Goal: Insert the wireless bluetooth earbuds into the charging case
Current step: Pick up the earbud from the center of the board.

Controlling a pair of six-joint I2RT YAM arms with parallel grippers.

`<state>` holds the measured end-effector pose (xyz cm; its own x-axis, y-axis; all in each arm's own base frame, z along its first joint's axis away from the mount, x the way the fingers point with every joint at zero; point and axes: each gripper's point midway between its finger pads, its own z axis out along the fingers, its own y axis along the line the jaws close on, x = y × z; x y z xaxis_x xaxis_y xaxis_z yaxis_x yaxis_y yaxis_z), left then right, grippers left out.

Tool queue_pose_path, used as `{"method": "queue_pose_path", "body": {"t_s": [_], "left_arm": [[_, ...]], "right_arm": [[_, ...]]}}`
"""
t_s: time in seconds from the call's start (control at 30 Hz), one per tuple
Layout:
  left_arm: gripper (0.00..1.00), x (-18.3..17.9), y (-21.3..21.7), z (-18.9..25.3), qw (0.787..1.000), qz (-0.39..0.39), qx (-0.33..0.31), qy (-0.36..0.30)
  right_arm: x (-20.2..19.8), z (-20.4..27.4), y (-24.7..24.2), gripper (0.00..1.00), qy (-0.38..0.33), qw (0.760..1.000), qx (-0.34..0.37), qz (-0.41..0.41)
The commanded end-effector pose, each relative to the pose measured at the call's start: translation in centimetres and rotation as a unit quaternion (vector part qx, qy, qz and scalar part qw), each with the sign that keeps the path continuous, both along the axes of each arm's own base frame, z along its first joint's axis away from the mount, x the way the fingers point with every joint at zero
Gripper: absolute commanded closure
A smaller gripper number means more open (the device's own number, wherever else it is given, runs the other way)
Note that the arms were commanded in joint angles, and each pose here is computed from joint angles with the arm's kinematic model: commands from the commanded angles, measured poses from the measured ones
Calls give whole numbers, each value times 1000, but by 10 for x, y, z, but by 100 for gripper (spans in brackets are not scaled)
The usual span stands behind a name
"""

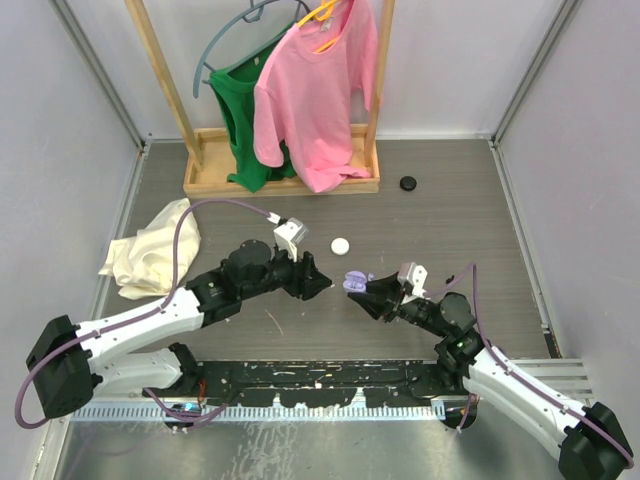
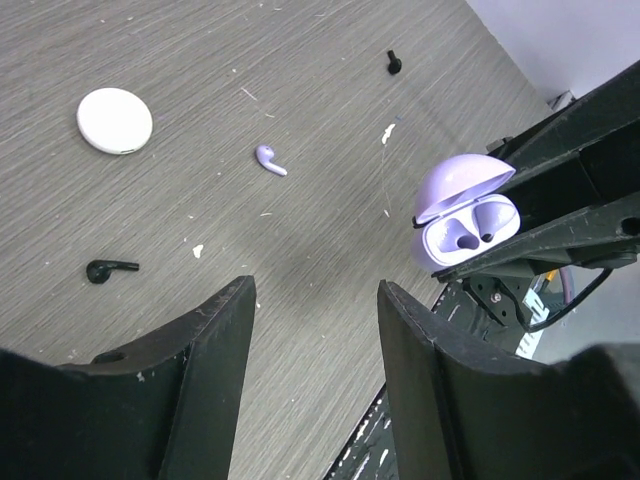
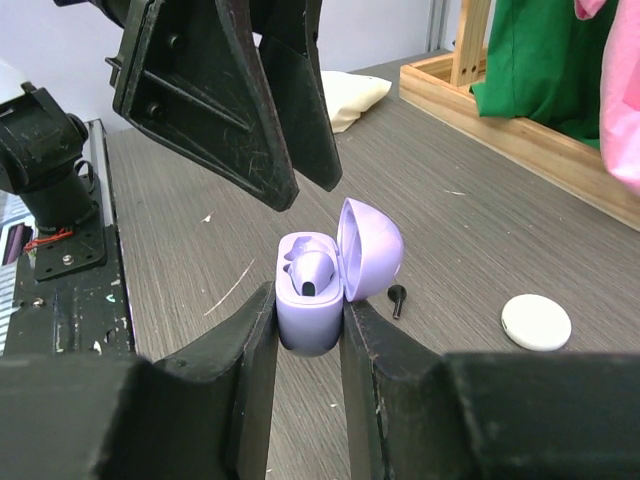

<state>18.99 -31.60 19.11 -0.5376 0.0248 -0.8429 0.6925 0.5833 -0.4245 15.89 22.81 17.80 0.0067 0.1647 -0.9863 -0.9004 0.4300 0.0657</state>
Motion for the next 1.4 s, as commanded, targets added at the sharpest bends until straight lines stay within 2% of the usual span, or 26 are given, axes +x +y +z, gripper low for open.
{"method": "queue_pose_path", "body": {"t_s": [0.0, 0.13, 0.3, 0.53, 0.9, 1.07, 1.37], "left_arm": [[46, -1, -12, 23, 997, -23, -67, -28], [45, -1, -12, 24, 995, -30, -84, -41], [44, 9, -17, 8, 997, -17, -64, -27], [46, 32, -44, -31, 999, 10, -30, 39], [47, 67, -92, -82, 995, 28, -3, 94], [48, 80, -109, -98, 995, 34, 17, 92], [51, 95, -128, -125, 994, 55, 90, 40]], "right_arm": [[3, 27, 0, 99, -24, 999, 28, -7], [3, 27, 1, 99, -23, 999, 27, -4], [14, 27, -6, 99, -14, 999, 31, -42], [27, 33, -28, 99, -21, 992, 52, -115], [42, 42, -69, 99, -28, 969, 92, -228], [45, 46, -83, 99, -31, 959, 109, -260], [50, 43, -92, 99, -25, 951, 110, -289]]}}
